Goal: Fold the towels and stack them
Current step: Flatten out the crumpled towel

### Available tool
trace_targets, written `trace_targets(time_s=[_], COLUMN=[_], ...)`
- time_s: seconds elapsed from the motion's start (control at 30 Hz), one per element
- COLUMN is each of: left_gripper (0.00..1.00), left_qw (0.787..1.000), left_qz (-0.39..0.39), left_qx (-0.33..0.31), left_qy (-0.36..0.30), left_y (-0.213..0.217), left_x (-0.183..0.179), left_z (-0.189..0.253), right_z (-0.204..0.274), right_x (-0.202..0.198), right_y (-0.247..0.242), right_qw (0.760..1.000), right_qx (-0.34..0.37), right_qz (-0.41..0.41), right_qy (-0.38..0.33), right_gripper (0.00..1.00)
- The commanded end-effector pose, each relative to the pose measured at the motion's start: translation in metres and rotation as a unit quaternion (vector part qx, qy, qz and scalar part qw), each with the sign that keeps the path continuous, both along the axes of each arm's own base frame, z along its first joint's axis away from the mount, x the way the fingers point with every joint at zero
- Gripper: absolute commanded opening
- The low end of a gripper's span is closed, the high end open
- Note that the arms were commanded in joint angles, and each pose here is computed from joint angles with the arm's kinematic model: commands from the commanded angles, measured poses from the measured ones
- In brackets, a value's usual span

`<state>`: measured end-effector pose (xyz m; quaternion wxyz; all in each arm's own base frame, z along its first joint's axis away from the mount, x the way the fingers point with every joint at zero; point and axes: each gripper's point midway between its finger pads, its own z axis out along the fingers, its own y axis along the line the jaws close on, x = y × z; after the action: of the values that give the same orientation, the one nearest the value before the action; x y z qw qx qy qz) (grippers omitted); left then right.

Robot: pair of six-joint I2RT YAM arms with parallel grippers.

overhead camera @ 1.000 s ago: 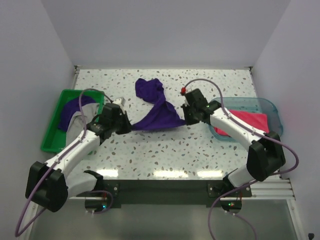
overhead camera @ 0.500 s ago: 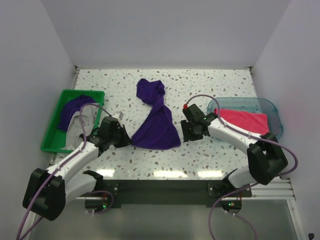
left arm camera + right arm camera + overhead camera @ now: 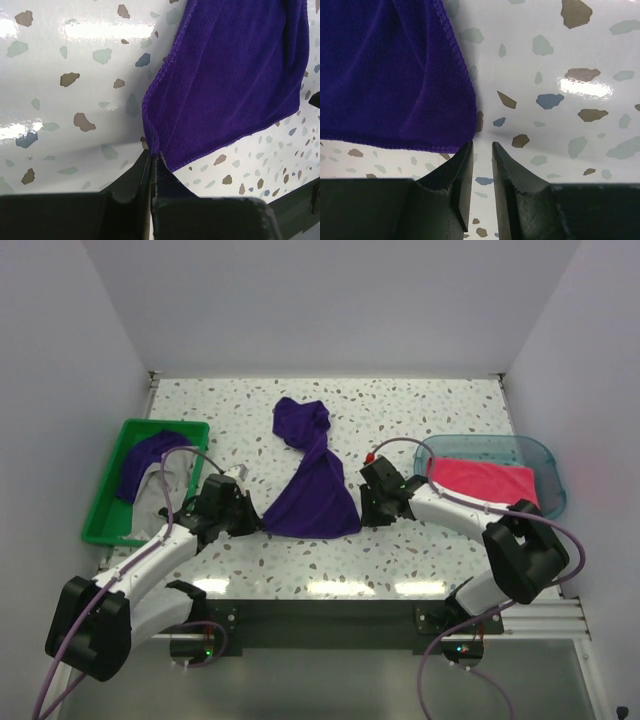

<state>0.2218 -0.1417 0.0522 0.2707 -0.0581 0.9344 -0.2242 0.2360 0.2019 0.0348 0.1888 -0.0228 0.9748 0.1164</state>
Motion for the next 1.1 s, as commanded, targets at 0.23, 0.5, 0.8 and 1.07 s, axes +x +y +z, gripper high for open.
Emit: trace_targets(time_s=[0.23,0.5,0.8,1.07], left_gripper=[0.00,0.00,0.00,0.00], left_qw=[0.999,0.999,0.995,0.948], left_qz=[-0.004,-0.009,0.012,0.068], left_qx=[0.014,0.012,0.020,0.015], left_qy=[-0.043,-0.051,-0.099,-0.311], left_y=[0.004,0.002,0.002,-0.006], left_x=[0.015,0.019,0.050,0.171], left_z=[0.023,0.030,0.069,0.288], right_z=[-0.004,-0.019,0.001,0.225], right_x=[0.015,0.008,0.024,0.147], right_y=[0.025,0.035,0.029,0.013], right_qw=[0.999,1.000,0.997,0.950], right_qx=[0.022,0.004,-0.064,-0.131], right_qz=[-0.015,-0.002,0.024,0.012], right_qy=[-0.022,-0.009,-0.037,-0.283], right_gripper=[0.28,0.38,0.00,0.00])
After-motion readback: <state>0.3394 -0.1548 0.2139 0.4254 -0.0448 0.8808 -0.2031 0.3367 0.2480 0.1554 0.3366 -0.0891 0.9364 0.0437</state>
